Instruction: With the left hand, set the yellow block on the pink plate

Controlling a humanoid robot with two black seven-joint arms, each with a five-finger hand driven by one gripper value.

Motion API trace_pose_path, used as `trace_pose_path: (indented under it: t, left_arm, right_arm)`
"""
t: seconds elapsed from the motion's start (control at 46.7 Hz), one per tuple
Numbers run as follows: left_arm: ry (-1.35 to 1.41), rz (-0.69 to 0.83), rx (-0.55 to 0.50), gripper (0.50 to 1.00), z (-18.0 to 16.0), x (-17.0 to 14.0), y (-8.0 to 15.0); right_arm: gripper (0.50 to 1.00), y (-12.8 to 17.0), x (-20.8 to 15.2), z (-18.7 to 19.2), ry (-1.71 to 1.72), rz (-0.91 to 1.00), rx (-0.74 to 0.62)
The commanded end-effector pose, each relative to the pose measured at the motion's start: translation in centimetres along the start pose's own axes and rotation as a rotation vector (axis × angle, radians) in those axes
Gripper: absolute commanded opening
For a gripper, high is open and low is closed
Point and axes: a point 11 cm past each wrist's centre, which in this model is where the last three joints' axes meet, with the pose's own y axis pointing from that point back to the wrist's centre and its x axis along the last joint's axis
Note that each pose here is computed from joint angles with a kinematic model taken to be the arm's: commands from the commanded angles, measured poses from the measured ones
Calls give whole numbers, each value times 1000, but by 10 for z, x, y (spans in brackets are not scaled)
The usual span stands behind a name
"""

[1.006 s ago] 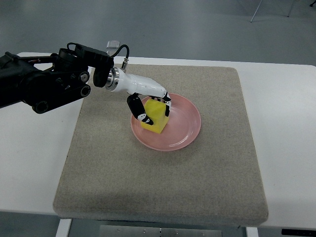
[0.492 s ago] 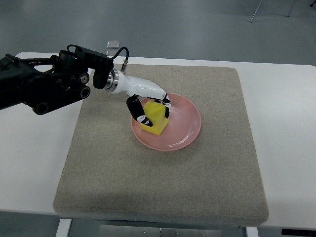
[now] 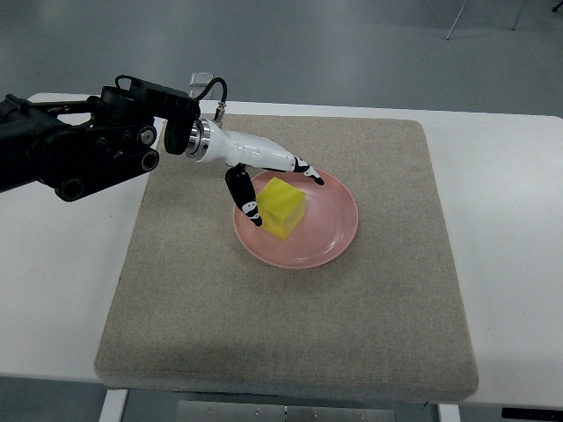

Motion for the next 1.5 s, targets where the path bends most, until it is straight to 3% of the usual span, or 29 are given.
trace_pose_path:
  t: [0.0,0.428,0.984,1.177,1.284,1.477]
  left_arm:
    - [-2,9,12,992,-4,5,6]
    - [29,122,92,992,-33,33,52]
    - [222,300,337,992,-123,36,106]
    - [311,409,402,992,-147,38,115]
    - [415,480,419,992,-160,23,106]
    - [523,624,440,992,-170,24,104]
  right_arm:
    - [924,0,0,0,1,0,0]
    - [924,0,0,0,1,0,0]
    - [924,0,0,0,-1,0,0]
    - [924,0,0,0,1,0,0]
    - [924,0,0,0,1,0,0]
    - [924,0,0,0,1,0,0]
